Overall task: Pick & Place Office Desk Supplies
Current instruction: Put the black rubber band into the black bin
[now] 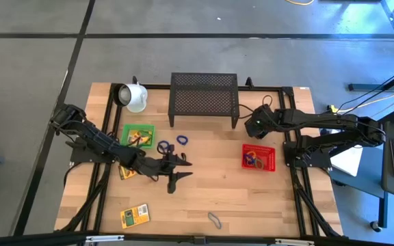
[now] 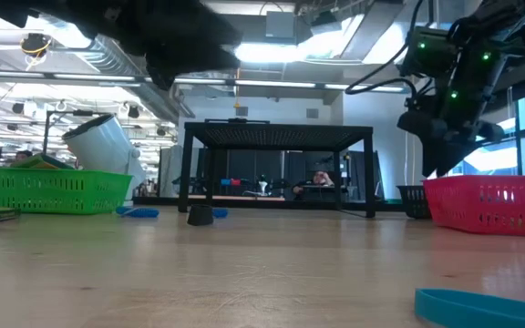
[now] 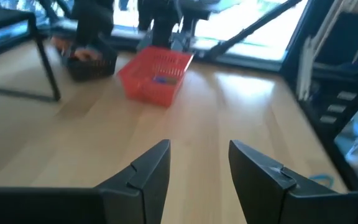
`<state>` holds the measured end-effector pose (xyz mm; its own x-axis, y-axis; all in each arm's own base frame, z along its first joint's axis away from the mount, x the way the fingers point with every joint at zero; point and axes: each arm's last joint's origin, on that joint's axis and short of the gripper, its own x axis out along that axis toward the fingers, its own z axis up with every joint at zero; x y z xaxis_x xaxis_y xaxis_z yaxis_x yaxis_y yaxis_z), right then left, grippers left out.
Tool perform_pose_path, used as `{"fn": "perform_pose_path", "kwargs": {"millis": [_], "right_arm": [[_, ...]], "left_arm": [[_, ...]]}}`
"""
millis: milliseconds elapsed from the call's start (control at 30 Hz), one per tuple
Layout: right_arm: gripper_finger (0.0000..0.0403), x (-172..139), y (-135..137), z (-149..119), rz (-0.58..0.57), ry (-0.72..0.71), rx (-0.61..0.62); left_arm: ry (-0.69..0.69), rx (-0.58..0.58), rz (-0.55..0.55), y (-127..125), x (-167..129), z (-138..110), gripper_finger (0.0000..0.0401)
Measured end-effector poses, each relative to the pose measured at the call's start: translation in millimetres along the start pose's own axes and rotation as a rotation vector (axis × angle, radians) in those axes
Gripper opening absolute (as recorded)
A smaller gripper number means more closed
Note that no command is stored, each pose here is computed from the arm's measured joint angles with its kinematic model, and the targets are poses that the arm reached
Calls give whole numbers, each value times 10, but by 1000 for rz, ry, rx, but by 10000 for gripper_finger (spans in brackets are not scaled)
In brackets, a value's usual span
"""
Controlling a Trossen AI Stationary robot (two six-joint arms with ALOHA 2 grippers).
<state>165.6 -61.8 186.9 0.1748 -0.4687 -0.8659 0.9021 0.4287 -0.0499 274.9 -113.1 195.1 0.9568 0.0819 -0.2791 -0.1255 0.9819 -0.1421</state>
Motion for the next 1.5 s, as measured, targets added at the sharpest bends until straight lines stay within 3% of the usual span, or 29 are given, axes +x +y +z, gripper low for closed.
{"fn": "perform_pose_path", "kwargs": {"millis": [167, 433, 667, 833, 967, 1333, 1500], "right_arm": [[193, -44, 8, 44, -8, -16, 3], [199, -303, 97, 302, 54, -87, 43], [199, -567, 215, 455, 116, -179, 45], [199, -649, 292, 464, 153, -226, 34], [199, -664, 351, 449, 182, -240, 24], [199, -714, 450, 406, 222, -276, 3], [199, -730, 472, 391, 234, -283, -4]], "left_arm": [[126, -35, 96, 86, -2, -140, 159], [334, -32, 298, 305, -2, -406, 159], [392, -65, 377, 389, 126, -621, 172], [397, -176, 449, 489, 225, -739, 206], [393, -283, 395, 522, 336, -773, 233], [351, -347, 340, 544, 425, -739, 249], [362, -274, 309, 551, 444, -742, 249]]}}
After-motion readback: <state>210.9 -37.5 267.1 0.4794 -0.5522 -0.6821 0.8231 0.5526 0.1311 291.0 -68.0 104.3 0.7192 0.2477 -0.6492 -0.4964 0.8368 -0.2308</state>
